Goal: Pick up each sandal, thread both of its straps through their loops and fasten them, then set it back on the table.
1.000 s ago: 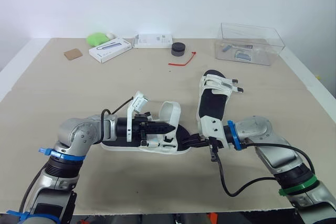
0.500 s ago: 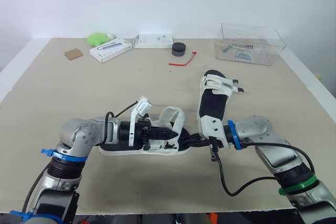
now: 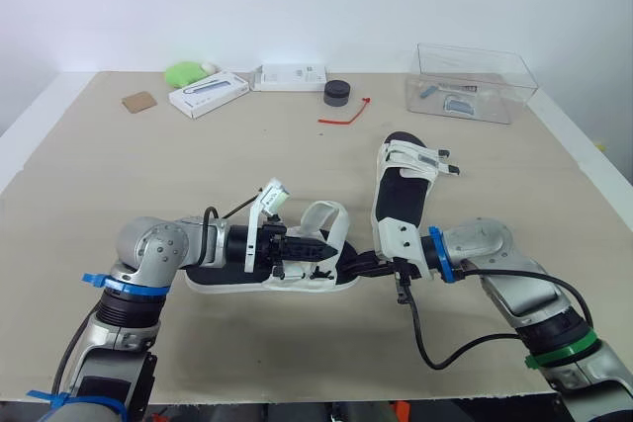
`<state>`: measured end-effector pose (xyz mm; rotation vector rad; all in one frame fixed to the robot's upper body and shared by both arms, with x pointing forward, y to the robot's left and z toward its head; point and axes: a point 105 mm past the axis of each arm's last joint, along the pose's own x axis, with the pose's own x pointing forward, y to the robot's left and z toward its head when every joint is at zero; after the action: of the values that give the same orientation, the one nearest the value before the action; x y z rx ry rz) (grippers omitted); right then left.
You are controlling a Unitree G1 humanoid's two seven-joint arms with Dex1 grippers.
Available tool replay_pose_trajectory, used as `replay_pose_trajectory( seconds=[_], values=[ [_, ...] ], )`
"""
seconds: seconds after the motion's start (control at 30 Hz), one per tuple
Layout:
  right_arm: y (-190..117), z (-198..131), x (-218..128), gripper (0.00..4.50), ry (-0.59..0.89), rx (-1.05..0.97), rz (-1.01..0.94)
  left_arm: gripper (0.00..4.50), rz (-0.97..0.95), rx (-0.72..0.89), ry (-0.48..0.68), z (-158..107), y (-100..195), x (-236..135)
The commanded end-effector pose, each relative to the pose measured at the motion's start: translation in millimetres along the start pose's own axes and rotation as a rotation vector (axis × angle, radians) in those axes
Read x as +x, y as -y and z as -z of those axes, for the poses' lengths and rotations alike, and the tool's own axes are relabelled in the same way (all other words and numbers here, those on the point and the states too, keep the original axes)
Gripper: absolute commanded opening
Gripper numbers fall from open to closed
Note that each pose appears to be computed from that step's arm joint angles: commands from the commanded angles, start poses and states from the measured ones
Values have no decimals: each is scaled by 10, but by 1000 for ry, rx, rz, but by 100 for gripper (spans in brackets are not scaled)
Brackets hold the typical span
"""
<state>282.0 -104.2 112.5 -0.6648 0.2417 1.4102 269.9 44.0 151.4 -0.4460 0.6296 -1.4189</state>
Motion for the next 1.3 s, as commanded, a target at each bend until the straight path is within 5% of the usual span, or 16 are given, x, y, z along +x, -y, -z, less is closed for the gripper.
replay_pose_trajectory(
  seconds=[0.03, 0.63, 1.3],
  values=[
    [-14, 71, 8, 0, -33, 12, 6, 8, 60, 14, -15, -23, 115, 52],
    [8, 65, 14, 0, -33, 7, 7, 8, -132, 192, -96, 94, -276, -40],
    [16, 70, -9, 0, -41, 6, 4, 8, -48, 310, -114, 145, -138, 13]
  ],
)
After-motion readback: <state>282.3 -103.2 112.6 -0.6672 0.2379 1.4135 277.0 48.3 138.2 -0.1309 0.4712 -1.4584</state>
